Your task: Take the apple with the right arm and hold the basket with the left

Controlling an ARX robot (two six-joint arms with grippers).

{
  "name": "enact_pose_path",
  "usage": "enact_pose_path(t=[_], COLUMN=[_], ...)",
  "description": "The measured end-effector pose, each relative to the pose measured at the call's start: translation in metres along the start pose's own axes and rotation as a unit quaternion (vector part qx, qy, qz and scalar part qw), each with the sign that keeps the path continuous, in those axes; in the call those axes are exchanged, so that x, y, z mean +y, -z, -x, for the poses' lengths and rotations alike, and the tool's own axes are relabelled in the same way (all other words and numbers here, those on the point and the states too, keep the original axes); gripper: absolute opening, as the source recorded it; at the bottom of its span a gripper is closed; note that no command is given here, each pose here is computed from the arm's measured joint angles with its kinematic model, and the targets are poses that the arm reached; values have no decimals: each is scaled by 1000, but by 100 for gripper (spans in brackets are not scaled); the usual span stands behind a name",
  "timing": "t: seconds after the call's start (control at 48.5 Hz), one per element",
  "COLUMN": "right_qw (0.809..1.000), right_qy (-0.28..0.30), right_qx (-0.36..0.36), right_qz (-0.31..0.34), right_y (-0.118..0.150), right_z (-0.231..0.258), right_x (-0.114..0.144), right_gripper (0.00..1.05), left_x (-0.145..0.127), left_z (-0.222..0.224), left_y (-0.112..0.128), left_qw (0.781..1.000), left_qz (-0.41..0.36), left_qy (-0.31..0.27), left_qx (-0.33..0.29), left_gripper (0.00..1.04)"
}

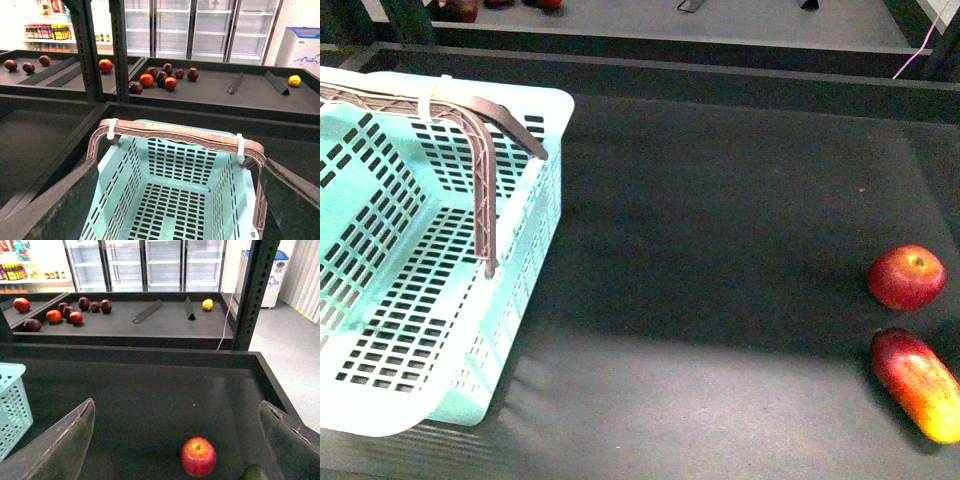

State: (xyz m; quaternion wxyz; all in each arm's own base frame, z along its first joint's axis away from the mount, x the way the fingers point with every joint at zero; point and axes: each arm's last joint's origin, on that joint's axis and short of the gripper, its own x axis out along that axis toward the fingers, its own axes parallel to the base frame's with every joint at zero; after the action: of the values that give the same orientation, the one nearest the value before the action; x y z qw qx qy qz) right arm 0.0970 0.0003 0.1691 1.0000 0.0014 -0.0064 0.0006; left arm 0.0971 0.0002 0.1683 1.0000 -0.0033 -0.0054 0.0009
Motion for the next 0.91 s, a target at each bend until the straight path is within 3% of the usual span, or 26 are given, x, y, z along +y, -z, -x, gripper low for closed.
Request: enact_pose_path(t=[0.083, 0.144, 0.227, 0.495, 0.578, 0.722, 0.908], right_qw=[1000, 1000, 1000, 1000, 1000, 1000, 1000], right_qy=[0, -1, 0, 0, 0, 0, 0], right_qx=[0, 0, 0, 0, 0, 0, 0], right_qz=[0, 0, 0, 0, 0, 0, 0], right_y=[0, 0, 0, 0, 0, 0, 0], right_z=[0, 0, 0, 0, 0, 0, 0], right_x=[0, 0, 0, 0, 0, 0, 0], right_gripper=[96, 96, 96, 96, 96, 96, 96], left_x=[-2, -5, -8, -15, -15, -17, -11], left_z=[0, -1, -3, -42, -63, -109, -152], left_y=[1, 1, 2, -26, -28, -20, -10], left_qw=[995, 973, 952, 928, 902, 833, 795], left_qz=[51, 135, 203, 302, 360, 481, 533], left_qy=[31, 40, 31, 52, 51, -4, -61], left_qx=[79, 180, 226, 213, 234, 272, 283], left_gripper=[98, 98, 98, 98, 98, 98, 98])
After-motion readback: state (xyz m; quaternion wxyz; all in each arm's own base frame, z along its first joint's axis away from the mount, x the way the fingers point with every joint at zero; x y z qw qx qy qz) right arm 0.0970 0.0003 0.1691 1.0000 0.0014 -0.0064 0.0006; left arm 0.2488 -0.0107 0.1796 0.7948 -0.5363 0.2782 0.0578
